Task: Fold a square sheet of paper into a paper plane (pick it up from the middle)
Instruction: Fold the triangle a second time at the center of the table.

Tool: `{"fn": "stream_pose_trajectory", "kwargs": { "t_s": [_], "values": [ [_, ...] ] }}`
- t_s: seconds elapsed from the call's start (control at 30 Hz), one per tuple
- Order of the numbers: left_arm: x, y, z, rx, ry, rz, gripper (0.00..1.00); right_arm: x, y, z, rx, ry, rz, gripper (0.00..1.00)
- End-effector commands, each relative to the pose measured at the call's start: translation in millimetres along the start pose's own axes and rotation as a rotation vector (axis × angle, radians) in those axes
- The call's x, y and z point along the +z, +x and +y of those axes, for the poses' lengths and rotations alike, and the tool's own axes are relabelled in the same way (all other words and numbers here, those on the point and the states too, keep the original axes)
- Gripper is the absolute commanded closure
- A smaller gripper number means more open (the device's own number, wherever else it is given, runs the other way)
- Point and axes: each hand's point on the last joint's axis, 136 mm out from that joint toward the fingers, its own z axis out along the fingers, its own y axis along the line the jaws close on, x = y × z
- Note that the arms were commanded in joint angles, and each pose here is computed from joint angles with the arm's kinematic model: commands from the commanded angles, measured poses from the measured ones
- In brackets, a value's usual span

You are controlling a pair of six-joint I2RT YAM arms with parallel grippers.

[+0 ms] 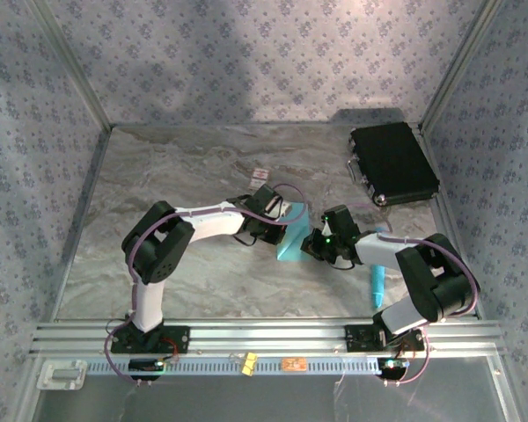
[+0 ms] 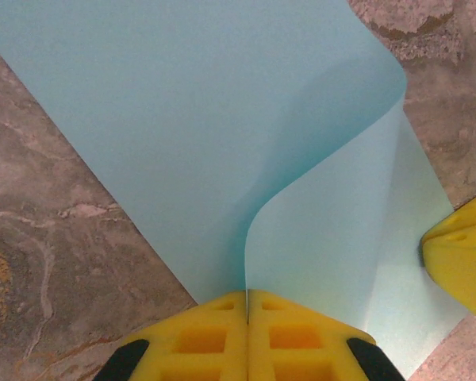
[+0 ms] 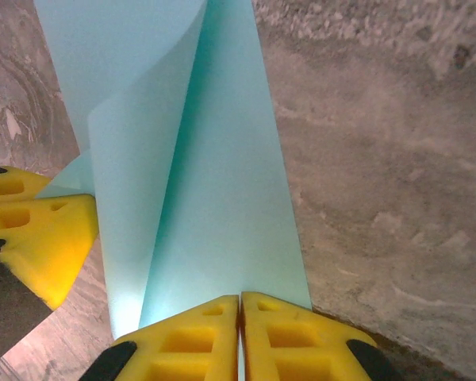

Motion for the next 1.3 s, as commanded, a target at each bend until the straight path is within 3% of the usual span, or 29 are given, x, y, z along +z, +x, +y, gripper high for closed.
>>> {"fn": "stream_pose_trajectory", "kwargs": {
  "t_s": [0.0, 0.2, 0.5, 0.83, 1.27],
  "values": [
    [-1, -3, -4, 0.017, 0.017, 0.007, 0.93, -2, 6, -14, 0.004, 0.052, 0.033, 0.88],
    [2, 0, -9, 0.021, 0.034, 0.018, 0.94, -6, -2, 5, -0.028, 0.005, 0.025, 0.87],
    [4, 0, -10, 0.021, 0.031, 0.027, 0.94, -3, 1, -7, -0.011, 0.033, 0.038, 0.87],
    [8, 13, -12, -0.055, 0.026, 0.070, 0.95, -7, 3, 23, -0.019, -0.032, 0.005, 0.85],
    [-1, 10, -23, -0.071, 0.034, 0.061, 0.95, 1, 16, -20, 0.027, 0.089, 0.044, 0.88]
  ]
}}
